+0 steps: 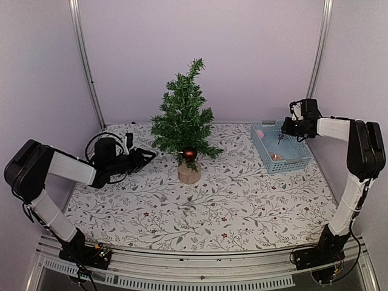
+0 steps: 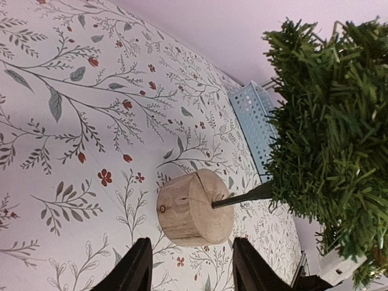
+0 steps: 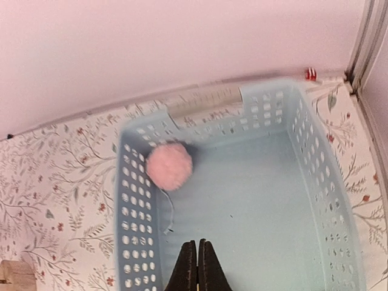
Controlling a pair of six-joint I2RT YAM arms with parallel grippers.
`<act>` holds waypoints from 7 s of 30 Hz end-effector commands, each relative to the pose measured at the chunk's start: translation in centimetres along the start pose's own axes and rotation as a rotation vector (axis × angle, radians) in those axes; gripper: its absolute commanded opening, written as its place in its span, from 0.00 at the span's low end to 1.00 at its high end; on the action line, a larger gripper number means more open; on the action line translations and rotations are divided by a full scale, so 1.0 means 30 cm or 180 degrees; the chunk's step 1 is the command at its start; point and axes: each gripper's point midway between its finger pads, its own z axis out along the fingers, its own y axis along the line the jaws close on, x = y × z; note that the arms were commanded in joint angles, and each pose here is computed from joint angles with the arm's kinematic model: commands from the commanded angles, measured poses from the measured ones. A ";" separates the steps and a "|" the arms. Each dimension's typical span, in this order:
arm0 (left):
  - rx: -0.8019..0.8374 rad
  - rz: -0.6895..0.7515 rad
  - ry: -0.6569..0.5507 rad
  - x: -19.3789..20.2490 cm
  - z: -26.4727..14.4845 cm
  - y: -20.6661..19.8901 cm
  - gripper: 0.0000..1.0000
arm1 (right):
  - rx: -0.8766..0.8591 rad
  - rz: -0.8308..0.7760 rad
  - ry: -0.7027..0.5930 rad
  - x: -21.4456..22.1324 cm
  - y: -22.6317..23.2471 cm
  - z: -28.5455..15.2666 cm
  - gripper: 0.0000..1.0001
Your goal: Decorate the small christmas tree
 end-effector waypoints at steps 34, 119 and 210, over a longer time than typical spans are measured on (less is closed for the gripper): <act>0.1576 0.2957 -0.0594 -0.094 -0.493 -0.845 0.41 | -0.3569 -0.2723 -0.2343 0.081 1.332 -1.100 0.00; 0.1037 0.2455 -0.1371 -0.383 -0.212 -0.866 0.00 | -0.3517 -0.2160 -0.2117 0.164 1.364 -1.182 0.99; 0.1086 0.2938 -0.1134 -0.221 -0.327 -0.949 0.99 | -0.3271 -0.1205 -0.2750 -0.147 1.296 -0.959 0.00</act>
